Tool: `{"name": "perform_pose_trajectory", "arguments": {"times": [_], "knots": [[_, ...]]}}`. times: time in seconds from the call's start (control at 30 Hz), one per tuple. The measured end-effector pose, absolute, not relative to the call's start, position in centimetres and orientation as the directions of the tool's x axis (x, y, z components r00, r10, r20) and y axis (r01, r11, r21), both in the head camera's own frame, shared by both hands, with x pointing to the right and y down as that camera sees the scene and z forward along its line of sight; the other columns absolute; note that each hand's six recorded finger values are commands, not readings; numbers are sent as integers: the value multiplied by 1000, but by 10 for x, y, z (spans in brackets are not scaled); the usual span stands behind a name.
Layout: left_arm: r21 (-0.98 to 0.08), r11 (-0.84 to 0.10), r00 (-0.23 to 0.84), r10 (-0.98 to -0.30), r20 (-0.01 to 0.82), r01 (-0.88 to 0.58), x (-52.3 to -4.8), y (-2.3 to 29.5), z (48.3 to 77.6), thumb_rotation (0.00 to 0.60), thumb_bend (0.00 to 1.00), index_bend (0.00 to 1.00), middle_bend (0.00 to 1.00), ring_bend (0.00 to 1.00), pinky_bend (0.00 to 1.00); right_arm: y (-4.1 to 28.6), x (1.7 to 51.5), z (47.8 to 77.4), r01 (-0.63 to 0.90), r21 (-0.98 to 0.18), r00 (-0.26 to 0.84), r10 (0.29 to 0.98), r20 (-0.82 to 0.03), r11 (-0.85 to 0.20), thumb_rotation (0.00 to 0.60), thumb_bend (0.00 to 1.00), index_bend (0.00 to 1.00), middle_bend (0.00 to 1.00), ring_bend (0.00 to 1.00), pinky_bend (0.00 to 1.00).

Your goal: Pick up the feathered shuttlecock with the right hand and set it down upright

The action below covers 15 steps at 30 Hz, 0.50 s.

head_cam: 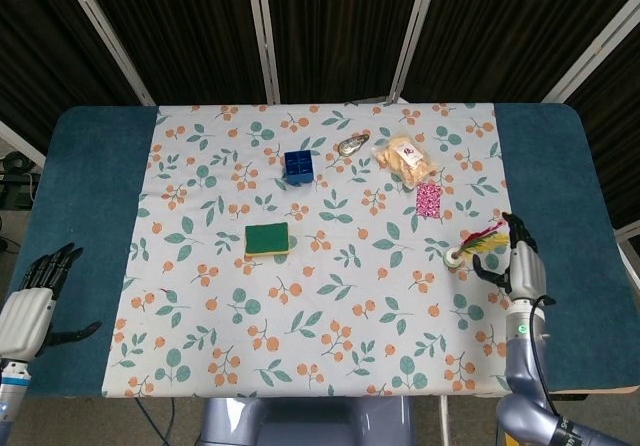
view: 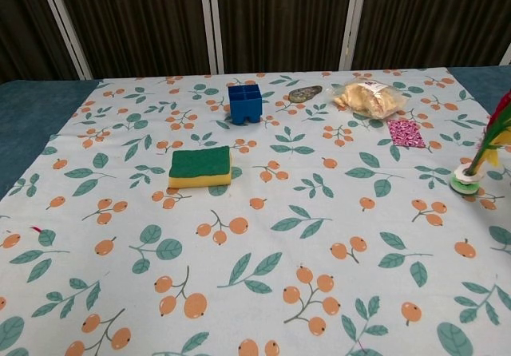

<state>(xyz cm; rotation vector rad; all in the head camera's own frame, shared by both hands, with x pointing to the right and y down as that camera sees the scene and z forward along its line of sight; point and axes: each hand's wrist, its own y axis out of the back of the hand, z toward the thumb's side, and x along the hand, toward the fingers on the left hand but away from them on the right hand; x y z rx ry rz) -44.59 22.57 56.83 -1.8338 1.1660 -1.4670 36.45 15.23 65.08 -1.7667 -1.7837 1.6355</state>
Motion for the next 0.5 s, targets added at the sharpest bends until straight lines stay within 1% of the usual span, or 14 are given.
{"name": "perform_pose_trajectory", "arguments": {"times": [0.13,0.27,0.33,0.43,0.5], "knots": [[-811,-499,50,-859,510,-304,-446,225,567,600,116,0,0,0,0,147,379,633,559,-779,-302,804,-511,-285,600,241,69,0,0,0],[-820,-501,58,-861,506,-277,-447,225,567,600,116,0,0,0,0,150,404,606,437,-847,-292,843,-452,-303,600,220,70,0,0,0],[-821,-513,65,-855,514,-250,-448,226,568,600,115,0,0,0,0,156,413,595,370,-873,-269,862,-430,-319,600,209,69,0,0,0],[-828,-521,77,-852,517,-206,-448,225,568,600,115,0,0,0,0,174,425,579,235,-905,-200,894,-402,-354,600,196,68,0,0,0],[-839,-517,88,-856,509,-171,-448,224,568,600,115,0,0,0,0,186,429,571,167,-913,-155,904,-398,-373,600,188,67,0,0,0]]}}
